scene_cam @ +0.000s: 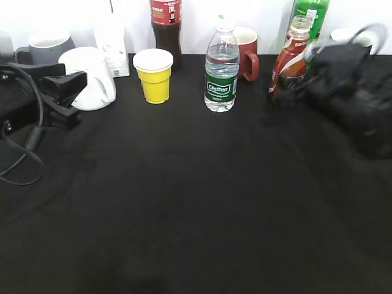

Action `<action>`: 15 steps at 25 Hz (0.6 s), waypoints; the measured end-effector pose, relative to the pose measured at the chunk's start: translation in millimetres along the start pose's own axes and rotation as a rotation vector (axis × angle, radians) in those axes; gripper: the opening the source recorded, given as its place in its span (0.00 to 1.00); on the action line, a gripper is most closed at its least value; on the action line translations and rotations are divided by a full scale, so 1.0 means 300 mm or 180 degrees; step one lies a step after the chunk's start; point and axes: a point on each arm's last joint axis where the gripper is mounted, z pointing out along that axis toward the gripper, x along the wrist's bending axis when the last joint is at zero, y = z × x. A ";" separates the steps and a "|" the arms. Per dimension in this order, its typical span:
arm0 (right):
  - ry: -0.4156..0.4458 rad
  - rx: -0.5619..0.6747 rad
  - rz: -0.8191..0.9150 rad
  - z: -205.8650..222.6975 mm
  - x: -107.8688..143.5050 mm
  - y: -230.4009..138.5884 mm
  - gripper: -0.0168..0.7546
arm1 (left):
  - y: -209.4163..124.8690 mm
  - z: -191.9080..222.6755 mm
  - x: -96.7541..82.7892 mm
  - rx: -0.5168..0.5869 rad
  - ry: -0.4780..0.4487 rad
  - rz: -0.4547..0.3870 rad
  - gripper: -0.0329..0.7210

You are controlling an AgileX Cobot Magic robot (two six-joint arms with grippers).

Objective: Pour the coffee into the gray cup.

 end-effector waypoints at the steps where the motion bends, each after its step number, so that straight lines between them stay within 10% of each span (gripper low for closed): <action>1: 0.0030 0.0081 0.0022 -0.028 -0.001 0.047 0.80 | -0.001 -0.002 0.002 0.0034 0.0021 -0.0023 0.45; 5: 0.0202 0.0578 0.0090 -0.164 -0.003 0.219 0.80 | 0.042 -0.031 0.029 0.0767 0.0226 -0.0403 0.45; 12: 0.0549 0.2778 0.0204 -0.390 0.013 0.223 0.79 | 0.094 -0.155 0.016 0.2990 -0.0049 -0.0469 0.45; 15: 0.0568 0.2964 0.0252 -0.487 0.004 0.355 0.79 | 0.182 -0.198 0.021 0.3201 -0.0089 -0.0471 0.50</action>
